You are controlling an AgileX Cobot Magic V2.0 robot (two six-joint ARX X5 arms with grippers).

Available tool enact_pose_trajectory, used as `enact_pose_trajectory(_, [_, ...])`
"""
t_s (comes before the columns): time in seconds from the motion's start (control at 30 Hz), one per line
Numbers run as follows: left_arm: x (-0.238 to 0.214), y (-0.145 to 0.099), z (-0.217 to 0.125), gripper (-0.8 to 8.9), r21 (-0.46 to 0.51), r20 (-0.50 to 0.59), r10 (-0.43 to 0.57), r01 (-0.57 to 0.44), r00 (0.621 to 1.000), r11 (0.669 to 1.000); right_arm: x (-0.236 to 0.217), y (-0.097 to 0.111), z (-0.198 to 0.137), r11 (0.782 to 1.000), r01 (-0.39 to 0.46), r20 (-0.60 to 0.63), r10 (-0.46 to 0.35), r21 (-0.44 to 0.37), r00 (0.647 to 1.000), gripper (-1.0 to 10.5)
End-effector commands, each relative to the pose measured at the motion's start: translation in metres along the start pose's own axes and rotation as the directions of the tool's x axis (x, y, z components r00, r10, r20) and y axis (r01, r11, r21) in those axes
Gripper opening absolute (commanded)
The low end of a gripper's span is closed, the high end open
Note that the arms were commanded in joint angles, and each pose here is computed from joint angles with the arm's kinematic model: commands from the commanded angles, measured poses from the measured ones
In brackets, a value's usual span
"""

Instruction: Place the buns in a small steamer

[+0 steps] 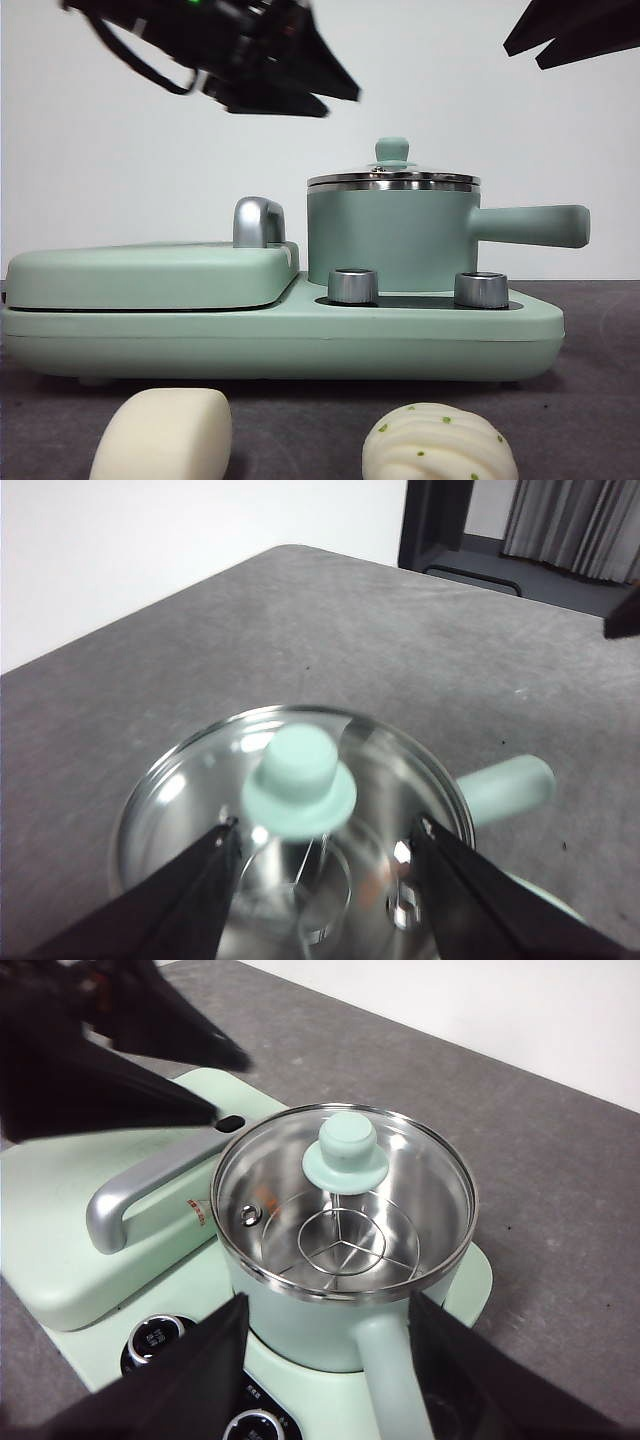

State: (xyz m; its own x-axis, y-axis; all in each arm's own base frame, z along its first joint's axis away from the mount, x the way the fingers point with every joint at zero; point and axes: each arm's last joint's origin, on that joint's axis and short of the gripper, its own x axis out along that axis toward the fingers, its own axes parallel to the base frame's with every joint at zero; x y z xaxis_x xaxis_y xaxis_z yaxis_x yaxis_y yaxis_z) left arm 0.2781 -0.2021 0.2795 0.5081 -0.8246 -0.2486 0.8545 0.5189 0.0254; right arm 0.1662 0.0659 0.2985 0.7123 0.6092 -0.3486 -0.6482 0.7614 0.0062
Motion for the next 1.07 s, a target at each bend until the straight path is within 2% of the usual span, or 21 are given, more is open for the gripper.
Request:
enact_pose_trajectory(0.03, [0.019, 0.001, 0.008, 2.76, 0.01, 0.018, -0.016, 0.016, 1.0, 1.0, -0.001, 0.0, 0.007, 1.0, 0.002, 0.025, -0.003, 0.012, 1.0, 2.6])
enact_pose_trajectory(0.37, [0.064, 0.008, 0.009, 2.76, 0.026, 0.004, -0.022, 0.021, 1.0, 0.999, -0.001, 0.0, 0.007, 1.0, 0.002, 0.025, -0.002, 0.012, 1.0, 2.6])
enact_pose_trajectory(0.73, [0.073, 0.011, 0.0, 2.72, 0.016, -0.022, -0.008, 0.009, 1.0, 1.0, -0.001, 0.0, 0.007, 1.0, 0.002, 0.025, -0.002, 0.012, 1.0, 2.6])
enact_pose_trajectory(0.9, [0.073, 0.011, -0.001, 1.48, 0.014, -0.029, -0.005, 0.006, 1.0, 1.0, -0.001, 0.0, 0.007, 1.0, 0.002, 0.025, -0.002, 0.012, 1.0, 2.6])
enact_pose_trajectory(1.07, [0.074, 0.012, -0.003, 1.47, 0.01, -0.037, -0.006, 0.007, 0.999, 1.0, -0.001, 0.0, 0.007, 1.0, 0.002, 0.025, -0.002, 0.012, 1.0, 2.6])
